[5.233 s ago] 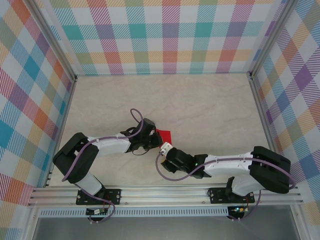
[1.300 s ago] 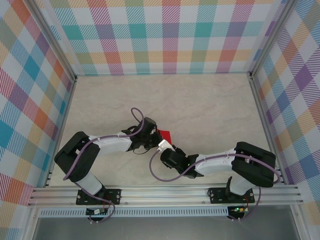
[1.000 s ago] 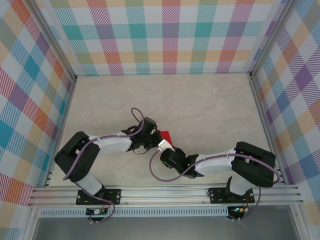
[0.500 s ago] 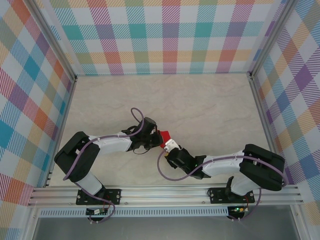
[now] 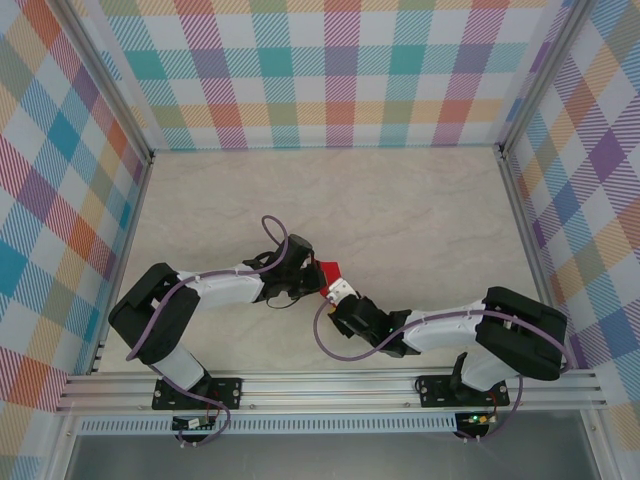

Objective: Fold a paper plane with a square sheet of paper (pick it up from the middle)
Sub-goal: Fold the wing for the fifth time at the center of the table.

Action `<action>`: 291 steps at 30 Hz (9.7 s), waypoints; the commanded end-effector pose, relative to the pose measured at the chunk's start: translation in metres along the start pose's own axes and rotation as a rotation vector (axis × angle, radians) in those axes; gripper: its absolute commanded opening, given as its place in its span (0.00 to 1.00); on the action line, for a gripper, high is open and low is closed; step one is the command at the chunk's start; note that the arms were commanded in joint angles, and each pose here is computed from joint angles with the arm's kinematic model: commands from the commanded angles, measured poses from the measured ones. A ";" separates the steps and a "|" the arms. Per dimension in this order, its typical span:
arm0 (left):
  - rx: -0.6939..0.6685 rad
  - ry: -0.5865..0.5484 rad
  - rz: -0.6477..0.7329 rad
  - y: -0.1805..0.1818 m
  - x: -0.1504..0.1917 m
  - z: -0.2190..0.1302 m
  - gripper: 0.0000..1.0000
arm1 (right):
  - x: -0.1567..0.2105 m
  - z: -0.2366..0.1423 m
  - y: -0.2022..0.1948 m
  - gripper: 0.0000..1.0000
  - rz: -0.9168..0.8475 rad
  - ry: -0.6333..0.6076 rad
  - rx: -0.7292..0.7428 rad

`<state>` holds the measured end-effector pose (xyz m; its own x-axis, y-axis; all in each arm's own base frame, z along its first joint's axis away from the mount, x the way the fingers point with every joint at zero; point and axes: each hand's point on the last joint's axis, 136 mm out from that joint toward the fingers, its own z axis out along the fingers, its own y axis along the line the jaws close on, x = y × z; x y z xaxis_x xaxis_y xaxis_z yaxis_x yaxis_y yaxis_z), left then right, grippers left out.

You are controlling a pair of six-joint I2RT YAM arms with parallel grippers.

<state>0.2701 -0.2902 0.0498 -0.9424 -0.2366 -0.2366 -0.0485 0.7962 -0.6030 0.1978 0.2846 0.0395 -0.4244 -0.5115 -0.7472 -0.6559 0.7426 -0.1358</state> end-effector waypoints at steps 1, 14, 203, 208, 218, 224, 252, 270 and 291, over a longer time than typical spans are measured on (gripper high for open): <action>0.020 -0.001 0.009 -0.008 0.001 -0.005 0.02 | -0.017 0.003 0.003 0.42 0.025 -0.044 -0.012; 0.022 -0.002 0.009 -0.009 0.001 -0.006 0.03 | -0.015 0.006 0.002 0.22 0.033 -0.035 -0.008; 0.147 0.065 0.068 0.012 0.030 0.044 0.30 | 0.059 0.000 -0.002 0.17 0.991 0.538 -0.415; 0.150 0.070 0.067 0.010 0.030 0.045 0.30 | 0.054 -0.007 0.000 0.19 0.959 0.534 -0.417; 0.149 0.082 0.065 0.010 0.031 0.046 0.30 | 0.079 -0.004 0.002 0.14 0.919 0.653 -0.299; 0.139 0.086 0.063 0.012 0.032 0.047 0.30 | 0.095 -0.009 0.004 0.13 0.854 0.716 -0.212; 0.123 0.115 0.060 0.017 0.037 0.051 0.30 | -0.018 -0.032 0.013 0.14 0.940 0.333 -0.549; 0.119 0.121 0.064 0.018 0.039 0.051 0.30 | 0.036 -0.003 0.030 0.12 1.021 0.515 -0.561; 0.110 0.126 0.069 0.018 0.038 0.052 0.29 | 0.012 -0.032 0.007 0.16 0.942 0.407 -0.487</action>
<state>0.2656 -0.3189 0.0281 -0.9588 -0.1553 -0.2377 0.0709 0.6796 -0.7302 0.1613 0.2667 0.0323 -0.9967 0.0090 -0.0801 -0.0494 0.7172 0.6952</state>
